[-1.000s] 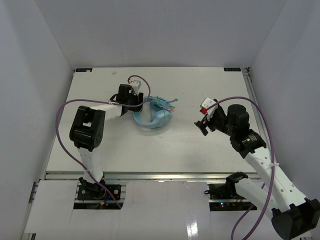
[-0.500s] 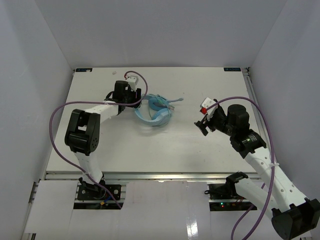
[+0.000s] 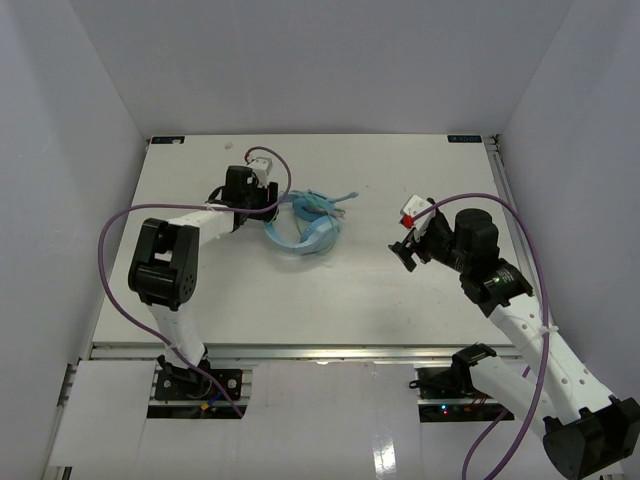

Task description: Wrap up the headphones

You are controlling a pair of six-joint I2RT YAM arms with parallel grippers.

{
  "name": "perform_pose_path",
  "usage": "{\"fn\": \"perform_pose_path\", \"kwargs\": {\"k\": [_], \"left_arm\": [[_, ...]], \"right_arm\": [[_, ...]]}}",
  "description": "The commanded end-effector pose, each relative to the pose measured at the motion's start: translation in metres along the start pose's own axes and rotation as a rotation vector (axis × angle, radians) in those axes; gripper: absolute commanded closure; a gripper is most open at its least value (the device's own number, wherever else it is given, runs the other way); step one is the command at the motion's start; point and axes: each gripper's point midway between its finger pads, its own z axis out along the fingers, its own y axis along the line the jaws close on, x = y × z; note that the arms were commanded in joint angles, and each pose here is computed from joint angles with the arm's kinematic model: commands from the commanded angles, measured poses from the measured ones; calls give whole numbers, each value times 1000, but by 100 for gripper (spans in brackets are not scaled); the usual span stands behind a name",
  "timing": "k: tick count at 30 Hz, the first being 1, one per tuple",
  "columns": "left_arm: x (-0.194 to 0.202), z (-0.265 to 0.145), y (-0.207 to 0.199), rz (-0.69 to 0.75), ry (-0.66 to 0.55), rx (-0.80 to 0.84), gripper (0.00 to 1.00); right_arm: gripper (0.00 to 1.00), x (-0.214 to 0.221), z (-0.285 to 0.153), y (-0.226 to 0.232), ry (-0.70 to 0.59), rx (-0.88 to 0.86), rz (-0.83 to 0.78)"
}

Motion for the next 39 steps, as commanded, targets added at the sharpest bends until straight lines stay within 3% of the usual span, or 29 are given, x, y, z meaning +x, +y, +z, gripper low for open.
{"fn": "perform_pose_path", "kwargs": {"k": [1, 5, 9, 25, 39], "left_arm": [[-2, 0, 6, -52, -7, 12, 30], [7, 2, 10, -110, 30, 46, 29], [21, 9, 8, -152, 93, 93, 19], [20, 4, 16, -184, 86, 115, 19], [43, 4, 33, -158, 132, 42, 28]], "right_arm": [[16, -12, -3, -5, -39, 19, -13], [16, -10, -2, -4, -35, 16, -14], [16, -8, -2, -4, -33, 16, -13], [16, -7, -2, -4, -32, 18, -19], [16, -9, -3, -5, -34, 20, -22]]}}
